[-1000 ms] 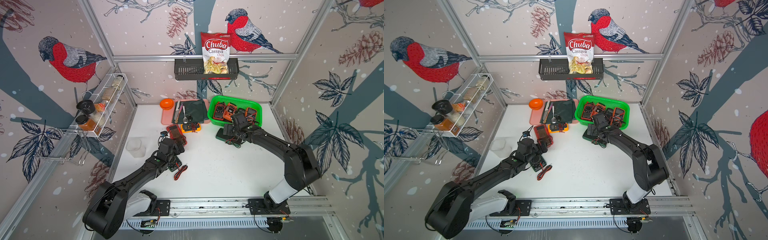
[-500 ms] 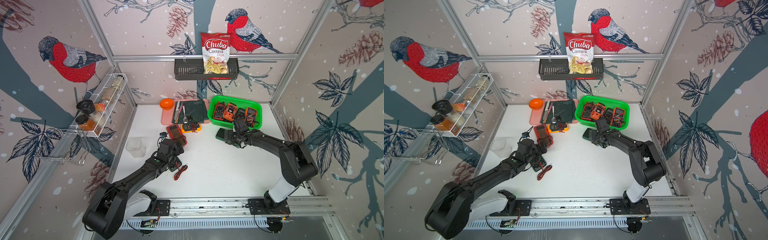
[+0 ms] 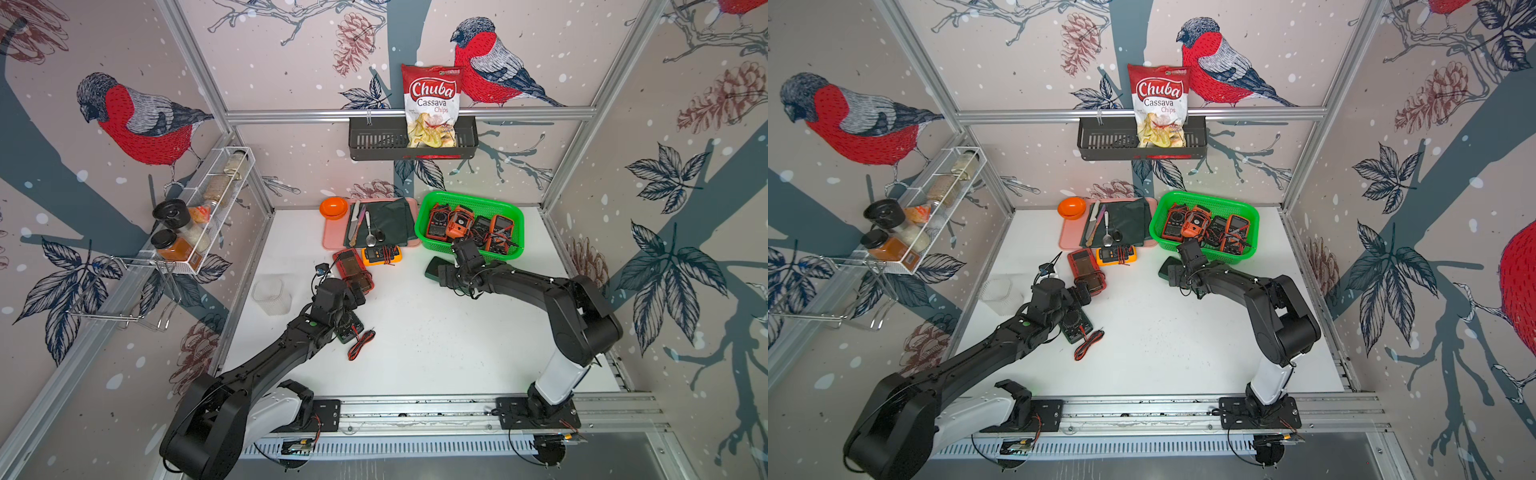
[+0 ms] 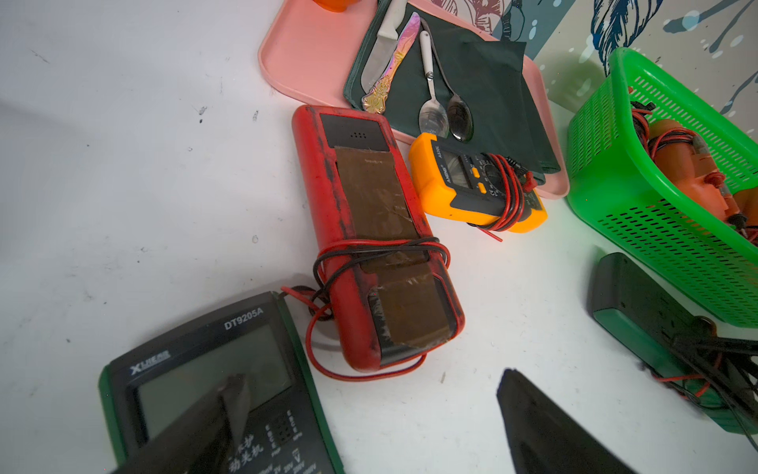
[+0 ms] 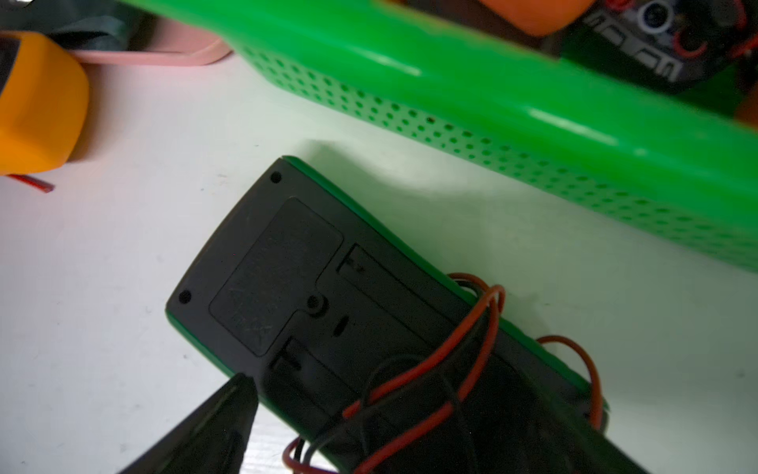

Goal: Put the multimeter into the basket
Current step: Pick up the multimeter from the center of the board.

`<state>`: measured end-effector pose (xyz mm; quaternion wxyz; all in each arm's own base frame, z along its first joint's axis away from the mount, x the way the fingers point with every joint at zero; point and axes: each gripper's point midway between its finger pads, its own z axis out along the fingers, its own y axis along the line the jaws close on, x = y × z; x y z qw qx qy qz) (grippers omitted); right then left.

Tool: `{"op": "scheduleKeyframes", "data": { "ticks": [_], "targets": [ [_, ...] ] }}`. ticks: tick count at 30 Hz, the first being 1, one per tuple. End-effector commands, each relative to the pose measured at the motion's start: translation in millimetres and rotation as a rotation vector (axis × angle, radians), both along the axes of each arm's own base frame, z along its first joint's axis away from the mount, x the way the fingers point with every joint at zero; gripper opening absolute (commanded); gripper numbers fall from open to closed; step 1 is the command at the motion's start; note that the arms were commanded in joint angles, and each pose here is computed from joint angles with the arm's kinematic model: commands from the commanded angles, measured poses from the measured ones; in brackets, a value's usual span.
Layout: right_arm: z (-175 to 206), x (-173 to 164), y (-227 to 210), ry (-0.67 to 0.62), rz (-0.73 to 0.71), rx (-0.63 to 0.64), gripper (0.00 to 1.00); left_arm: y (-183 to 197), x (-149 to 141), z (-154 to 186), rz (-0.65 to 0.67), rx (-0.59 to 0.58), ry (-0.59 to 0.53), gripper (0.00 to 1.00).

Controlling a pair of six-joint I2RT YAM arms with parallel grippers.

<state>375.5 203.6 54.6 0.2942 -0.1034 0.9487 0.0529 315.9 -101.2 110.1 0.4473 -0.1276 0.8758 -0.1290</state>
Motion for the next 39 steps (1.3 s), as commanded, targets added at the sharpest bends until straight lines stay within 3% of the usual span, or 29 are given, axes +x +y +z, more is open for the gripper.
{"op": "scheduleKeyframes", "data": {
  "ticks": [1,6,8,12,16,18,24,32,39],
  "targets": [
    [-8.8,-25.0,8.3,0.090,0.021,-0.014,1.00,-12.0,17.2,24.2,-0.111,0.091,-0.086,0.98],
    [-2.0,-35.4,19.5,0.101,0.036,0.017,1.00,-31.4,50.3,37.6,-0.317,0.361,-0.051,0.98],
    [1.1,-36.1,20.4,0.100,0.031,0.031,1.00,-48.0,59.9,33.2,-0.438,0.416,-0.027,0.98],
    [8.5,-34.6,18.0,0.088,0.013,0.053,1.00,-75.1,73.3,0.7,-0.708,0.553,0.061,0.97],
    [13.2,-33.0,17.4,0.082,0.009,0.097,1.00,-74.3,95.5,-27.2,-0.845,0.746,0.188,0.97],
    [13.9,-32.5,18.2,0.079,0.009,0.110,1.00,-73.7,111.4,-28.1,-0.860,0.809,0.196,0.97],
    [9.9,-34.2,18.5,0.089,0.014,0.109,1.00,-81.5,139.8,-11.3,-0.888,0.792,0.121,0.97],
    [12.4,-33.6,15.2,0.086,0.012,0.103,1.00,-82.5,145.3,-53.2,-1.070,0.764,0.289,0.97],
    [8.6,-34.0,14.8,0.093,0.012,0.101,1.00,-81.0,164.7,-59.2,-1.096,0.792,0.326,0.97]
  ]
}}
